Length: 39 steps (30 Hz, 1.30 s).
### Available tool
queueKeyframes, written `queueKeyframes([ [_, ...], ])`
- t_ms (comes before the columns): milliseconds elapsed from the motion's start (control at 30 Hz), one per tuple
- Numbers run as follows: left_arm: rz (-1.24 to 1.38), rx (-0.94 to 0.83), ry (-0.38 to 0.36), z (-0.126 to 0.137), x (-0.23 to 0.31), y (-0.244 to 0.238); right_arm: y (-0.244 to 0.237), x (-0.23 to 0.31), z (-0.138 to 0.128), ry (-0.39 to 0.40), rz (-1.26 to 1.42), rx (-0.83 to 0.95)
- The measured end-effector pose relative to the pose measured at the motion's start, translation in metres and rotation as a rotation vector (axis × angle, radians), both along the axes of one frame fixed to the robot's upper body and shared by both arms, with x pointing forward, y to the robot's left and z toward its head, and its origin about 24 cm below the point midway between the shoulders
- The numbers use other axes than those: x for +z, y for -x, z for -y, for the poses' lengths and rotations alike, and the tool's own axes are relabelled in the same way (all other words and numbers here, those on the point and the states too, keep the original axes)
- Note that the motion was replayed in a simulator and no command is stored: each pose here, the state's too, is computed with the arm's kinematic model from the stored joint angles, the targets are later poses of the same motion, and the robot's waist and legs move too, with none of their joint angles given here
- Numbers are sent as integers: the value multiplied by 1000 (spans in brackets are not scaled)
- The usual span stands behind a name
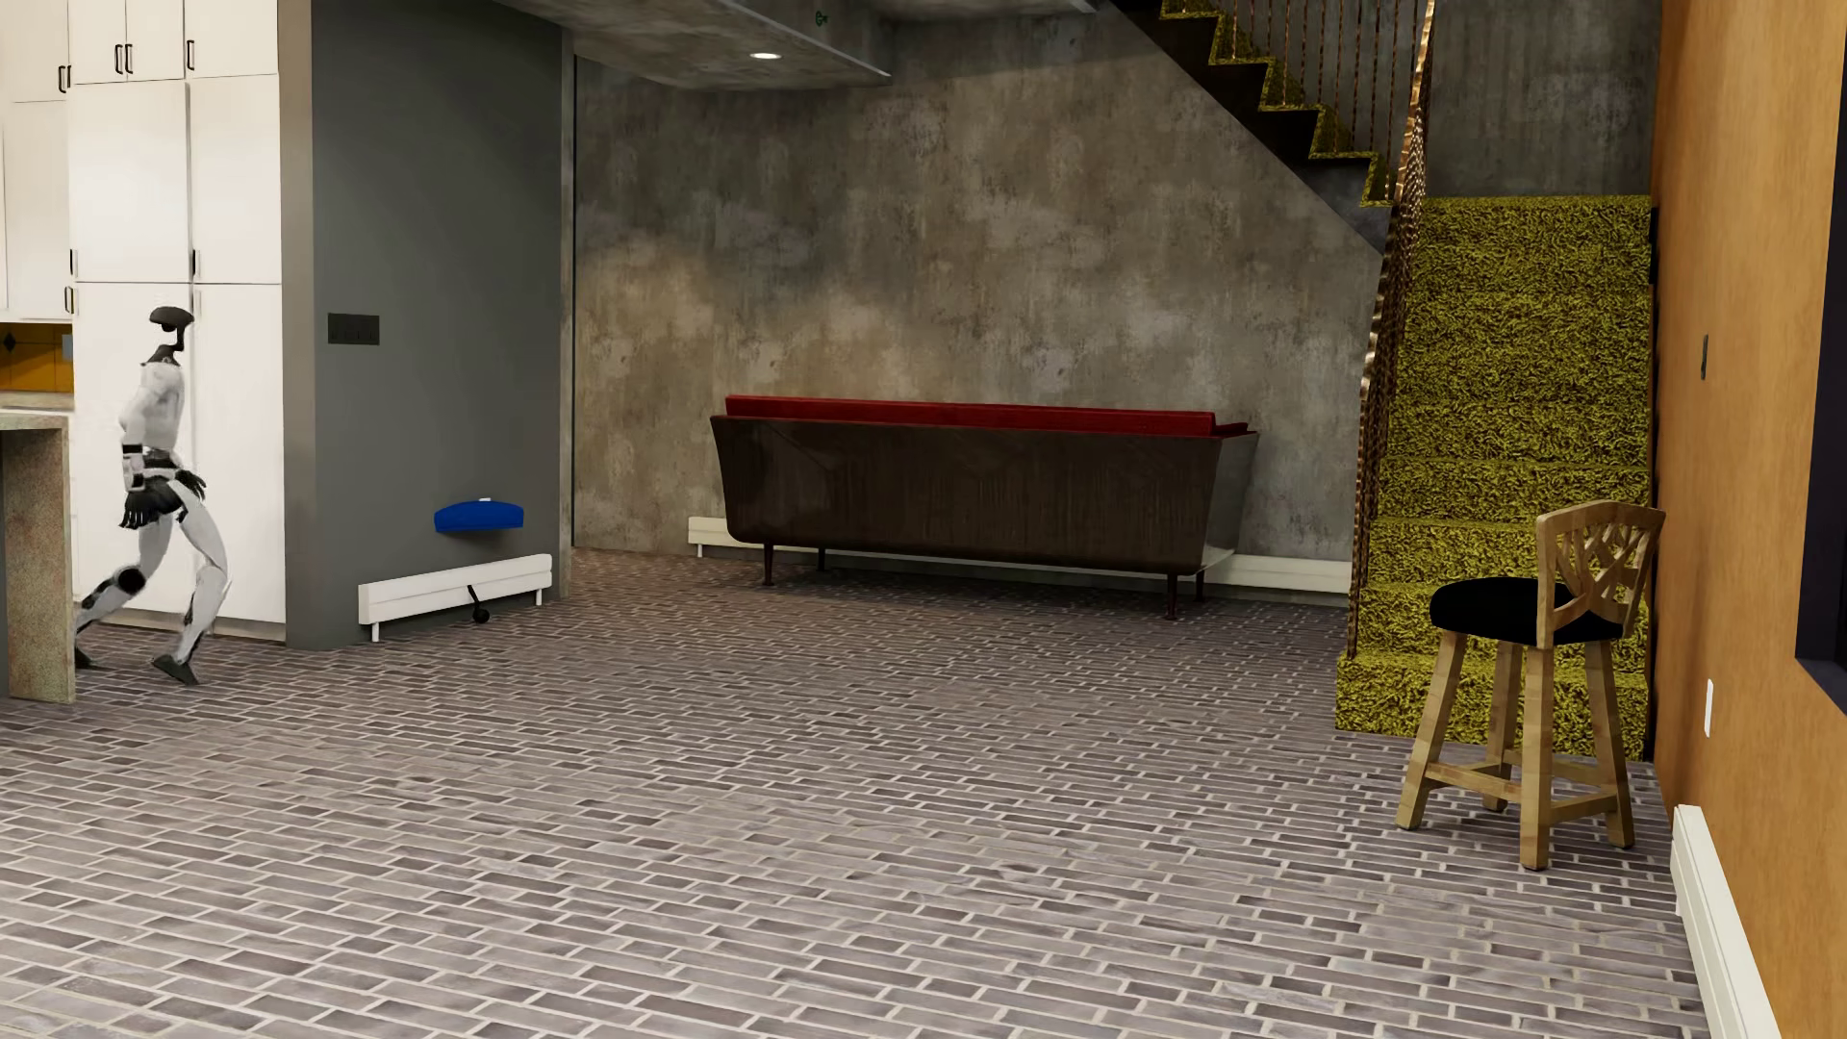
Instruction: Head to stool
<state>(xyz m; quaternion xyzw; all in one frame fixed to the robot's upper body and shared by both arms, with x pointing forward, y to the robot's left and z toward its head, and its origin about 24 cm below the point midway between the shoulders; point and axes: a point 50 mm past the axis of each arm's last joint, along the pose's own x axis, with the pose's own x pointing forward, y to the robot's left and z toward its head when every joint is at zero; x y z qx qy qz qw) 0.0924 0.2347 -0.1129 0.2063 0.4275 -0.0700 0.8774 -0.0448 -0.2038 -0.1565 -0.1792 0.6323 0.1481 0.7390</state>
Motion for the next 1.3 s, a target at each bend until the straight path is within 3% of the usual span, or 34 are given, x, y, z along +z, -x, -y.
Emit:
queueKeyframes([
  [167,-239,95,-36,-12,-26,60,-33,-1,13,36,74,1],
  [300,-450,49,-31,0,-36,122,-123,20,30,54,367,3],
  [467,-608,17,-79,-11,-34,166,-212,66,23,18,689,84],
  [533,-629,17,-111,-21,-31,169,-225,74,15,3,725,153],
  [667,-676,-9,-155,-31,-34,168,-173,29,-3,-22,475,200],
  [733,-584,1,-104,-14,-42,138,-139,16,-4,-22,360,243],
  [867,-214,8,13,13,-30,44,-41,-2,-4,-23,91,135],
  [900,-115,-20,23,15,-20,17,-18,-2,-5,-35,18,215],
  [1000,196,-39,8,6,25,-65,28,5,-1,-38,-104,242],
  [1067,324,-14,-18,-7,50,-96,50,10,6,-25,-170,252],
  [1200,127,52,-17,-10,13,-51,68,9,9,4,-253,244],
  [1300,-193,-1,-1,11,-31,26,1,-2,3,-7,-54,221],
])
